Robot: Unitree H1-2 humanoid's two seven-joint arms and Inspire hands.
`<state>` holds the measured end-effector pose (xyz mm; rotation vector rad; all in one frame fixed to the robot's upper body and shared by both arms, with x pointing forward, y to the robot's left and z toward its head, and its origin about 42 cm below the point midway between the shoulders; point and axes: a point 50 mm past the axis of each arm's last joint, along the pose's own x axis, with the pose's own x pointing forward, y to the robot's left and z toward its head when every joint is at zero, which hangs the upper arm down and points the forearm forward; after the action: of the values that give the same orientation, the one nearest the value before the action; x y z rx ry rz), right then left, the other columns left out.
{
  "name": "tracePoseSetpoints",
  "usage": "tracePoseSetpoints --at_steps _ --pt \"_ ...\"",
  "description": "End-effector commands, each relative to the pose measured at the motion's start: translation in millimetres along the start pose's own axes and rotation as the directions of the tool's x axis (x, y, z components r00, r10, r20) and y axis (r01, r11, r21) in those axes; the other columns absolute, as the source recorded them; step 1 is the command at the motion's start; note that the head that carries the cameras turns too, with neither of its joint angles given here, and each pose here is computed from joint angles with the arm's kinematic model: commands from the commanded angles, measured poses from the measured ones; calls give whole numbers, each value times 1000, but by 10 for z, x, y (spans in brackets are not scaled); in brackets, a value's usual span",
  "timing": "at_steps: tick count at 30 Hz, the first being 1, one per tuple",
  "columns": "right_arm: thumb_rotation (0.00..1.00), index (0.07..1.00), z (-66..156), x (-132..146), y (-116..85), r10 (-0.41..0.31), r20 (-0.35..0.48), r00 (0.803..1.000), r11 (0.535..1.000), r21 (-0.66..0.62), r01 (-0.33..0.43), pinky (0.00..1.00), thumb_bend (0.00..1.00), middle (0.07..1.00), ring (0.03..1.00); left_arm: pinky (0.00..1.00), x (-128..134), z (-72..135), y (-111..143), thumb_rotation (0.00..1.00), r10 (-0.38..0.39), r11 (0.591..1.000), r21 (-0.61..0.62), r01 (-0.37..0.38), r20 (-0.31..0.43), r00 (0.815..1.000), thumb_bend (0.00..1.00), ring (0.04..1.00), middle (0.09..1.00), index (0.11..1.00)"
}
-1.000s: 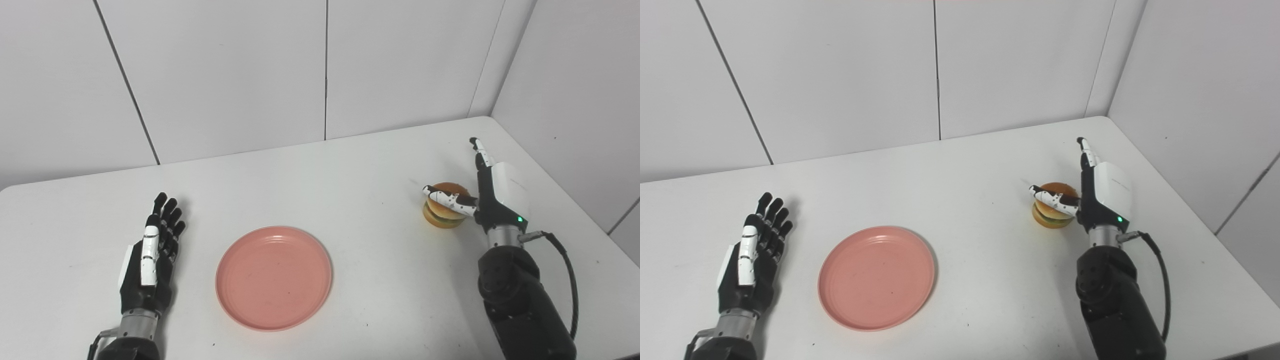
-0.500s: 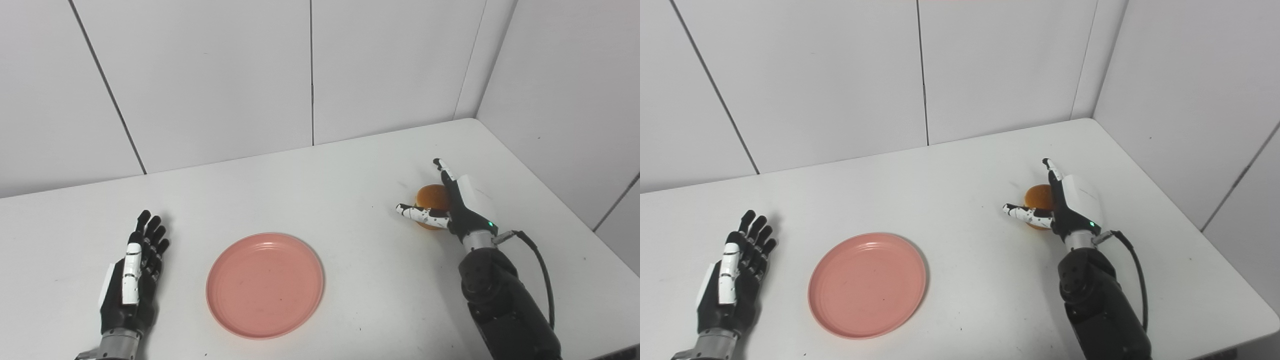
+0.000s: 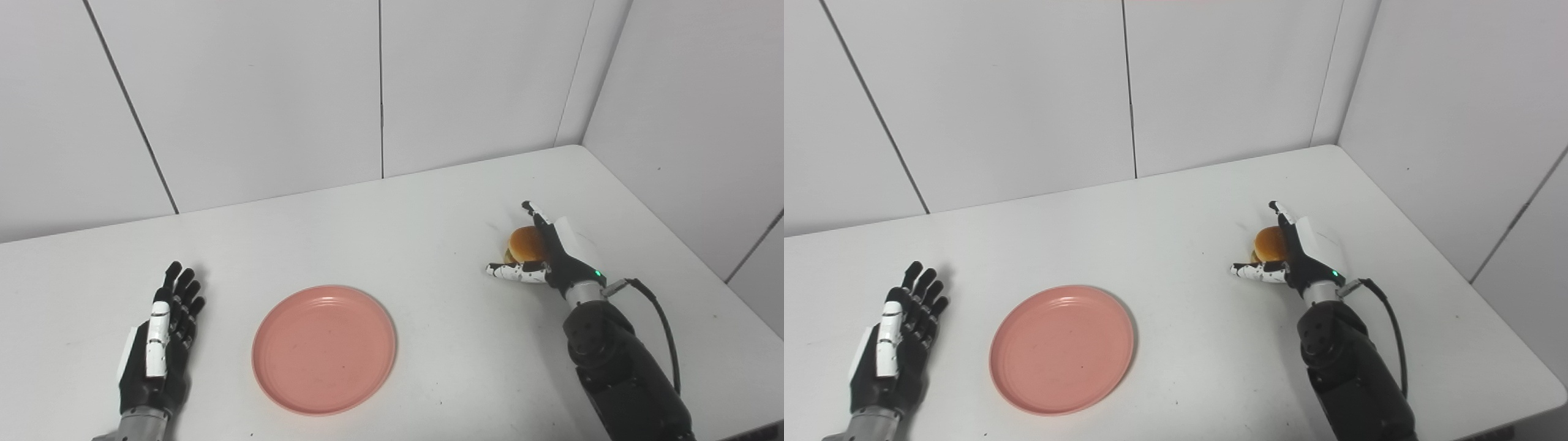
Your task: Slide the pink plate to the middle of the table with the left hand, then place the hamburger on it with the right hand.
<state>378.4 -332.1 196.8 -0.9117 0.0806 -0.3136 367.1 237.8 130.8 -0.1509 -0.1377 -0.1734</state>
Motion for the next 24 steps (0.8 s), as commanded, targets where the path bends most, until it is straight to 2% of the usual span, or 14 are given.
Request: tracePoseSetpoints --at_steps 1,2,4,5,6,7,8,9,10,11,12,14,19,24 --pt "109 890 80 57 -132 -50 7 999 998 25 50 611 739 871 784 1000 -330 -321 98 1000 35 999 -16 -37 -116 993 432 1000 1000 1000" --pt "110 890 87 55 -146 -54 6 999 998 26 54 628 717 875 790 1000 -329 -317 93 1000 36 999 -21 -39 -117 992 431 1000 1000 1000" --pt "80 887 105 47 -172 -61 -1 998 997 38 61 543 705 822 713 1000 -325 -310 95 1000 33 999 -10 -35 -125 992 433 1000 1000 1000" --pt "40 884 112 44 -183 -64 -7 998 997 47 64 388 633 659 535 1000 -325 -308 99 1000 31 1000 4 -31 -128 991 437 1000 1000 1000" --pt "16 878 120 37 -192 -70 -9 998 996 51 70 252 586 560 365 1000 -324 -308 102 1000 31 1000 7 -30 -128 991 436 1000 1000 1000" --pt "6 862 126 29 -201 -74 -7 997 996 50 74 171 563 518 286 1000 -321 -310 103 1000 29 1000 2 -29 -127 991 436 1000 1000 1000" --pt "4 854 131 19 -211 -77 3 997 996 41 77 150 555 508 274 1000 -320 -311 103 1000 28 1000 -2 -29 -126 992 437 1000 1000 1000" --pt "1 835 132 10 -219 -79 17 997 996 32 79 156 536 501 378 1000 -318 -313 103 1000 29 1000 -9 -30 -127 992 441 1000 1000 1000" --pt "0 826 133 0 -226 -80 25 997 997 26 79 206 517 629 421 1000 -318 -314 101 1000 30 999 -13 -32 -126 992 444 1000 1000 1000" --pt "0 816 136 -6 -230 -81 30 996 997 20 80 286 506 710 446 1000 -315 -318 100 1000 34 999 -18 -36 -125 992 441 1000 1000 1000" --pt "0 811 140 -13 -236 -81 33 996 997 19 80 368 435 778 616 1000 -311 -316 99 1000 34 999 -18 -36 -124 992 433 1000 1000 1000" --pt "0 796 146 -14 -240 -83 43 996 996 21 82 424 420 810 724 1000 -301 -313 101 1000 35 999 -8 -37 -127 991 428 1000 1000 1000" --pt "0 734 141 -3 -252 -73 71 995 997 22 71 439 418 695 627 1000 -286 -315 95 1000 31 999 -13 -33 -123 992 423 1000 1000 1000" --pt "0 671 136 14 -249 -71 70 995 997 8 71 430 422 625 555 1000 -271 -322 92 1000 34 999 -14 -36 -116 993 414 1000 1000 1000"
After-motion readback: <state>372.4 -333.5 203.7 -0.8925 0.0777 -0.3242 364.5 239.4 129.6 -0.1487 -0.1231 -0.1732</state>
